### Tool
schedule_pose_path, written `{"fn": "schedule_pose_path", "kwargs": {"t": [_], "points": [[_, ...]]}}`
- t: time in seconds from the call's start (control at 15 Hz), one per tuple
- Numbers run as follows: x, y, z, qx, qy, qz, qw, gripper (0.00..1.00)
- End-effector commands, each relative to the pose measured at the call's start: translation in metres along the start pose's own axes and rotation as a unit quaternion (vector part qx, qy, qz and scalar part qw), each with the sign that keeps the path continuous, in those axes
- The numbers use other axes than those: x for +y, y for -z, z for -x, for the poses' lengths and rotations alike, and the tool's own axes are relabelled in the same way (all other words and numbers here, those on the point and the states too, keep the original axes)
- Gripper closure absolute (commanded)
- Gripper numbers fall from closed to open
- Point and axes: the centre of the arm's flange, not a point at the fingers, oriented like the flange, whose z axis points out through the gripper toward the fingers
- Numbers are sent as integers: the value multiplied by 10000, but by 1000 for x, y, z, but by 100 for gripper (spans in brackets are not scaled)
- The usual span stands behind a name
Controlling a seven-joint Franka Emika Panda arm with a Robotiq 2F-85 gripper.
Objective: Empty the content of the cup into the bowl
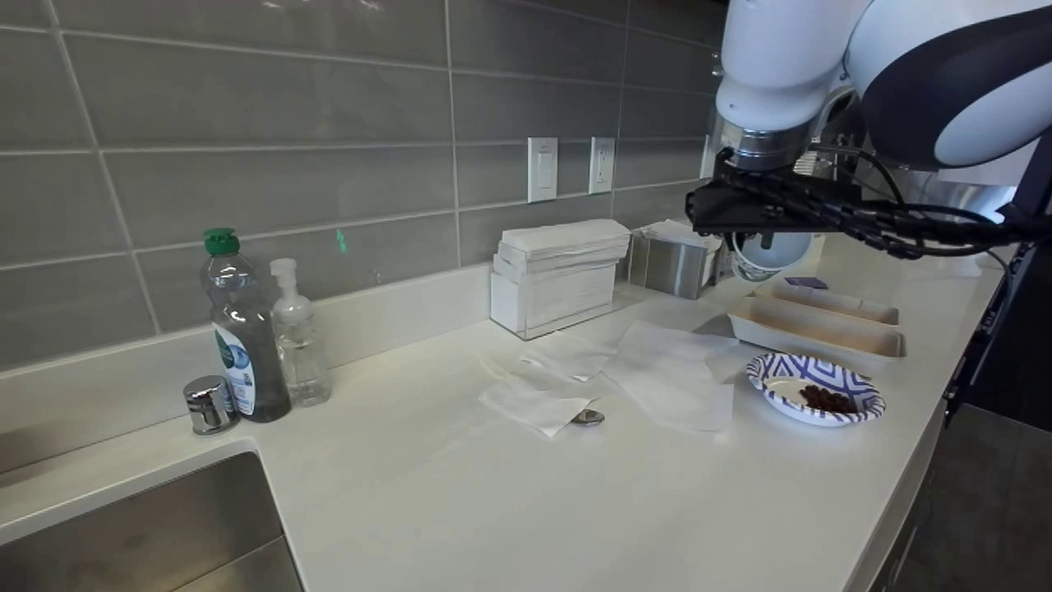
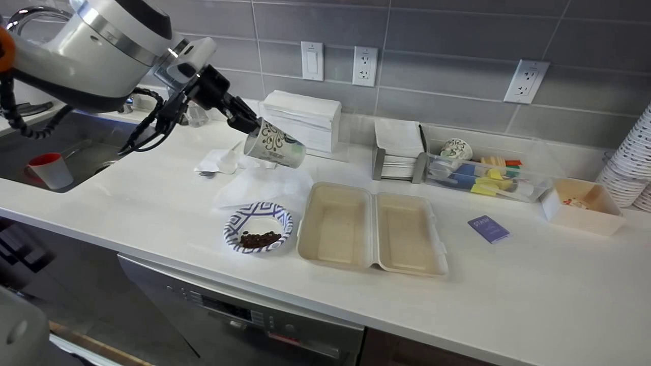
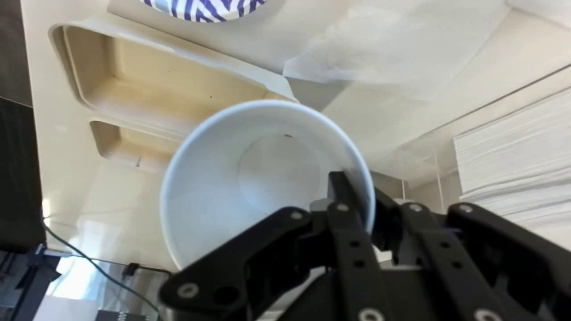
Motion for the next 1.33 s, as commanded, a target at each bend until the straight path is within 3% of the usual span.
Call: {"fn": "schedule_pose_path", "kwargs": {"t": [0.0, 0.27, 0.4, 0.73, 0.87, 0.93, 1.07, 1.13, 1.27], "points": [[4, 8, 3, -407, 890, -199, 9950, 98], [0, 13, 7, -682, 1818, -598, 9791, 98], [-4, 14, 9, -695, 2325, -861, 9663, 98], [-16, 18, 14, -930, 3304, -1649, 9247, 98], [-24, 14, 16, -1334, 3490, -1836, 9092, 98], [-23, 17, 16, -965, 3263, -1642, 9259, 93], [-25, 15, 19, -1154, 3405, -1762, 9164, 93], [-25, 14, 20, -1182, 3427, -1774, 9150, 98], [-29, 15, 26, -1436, 3628, -2189, 8943, 98]]}}
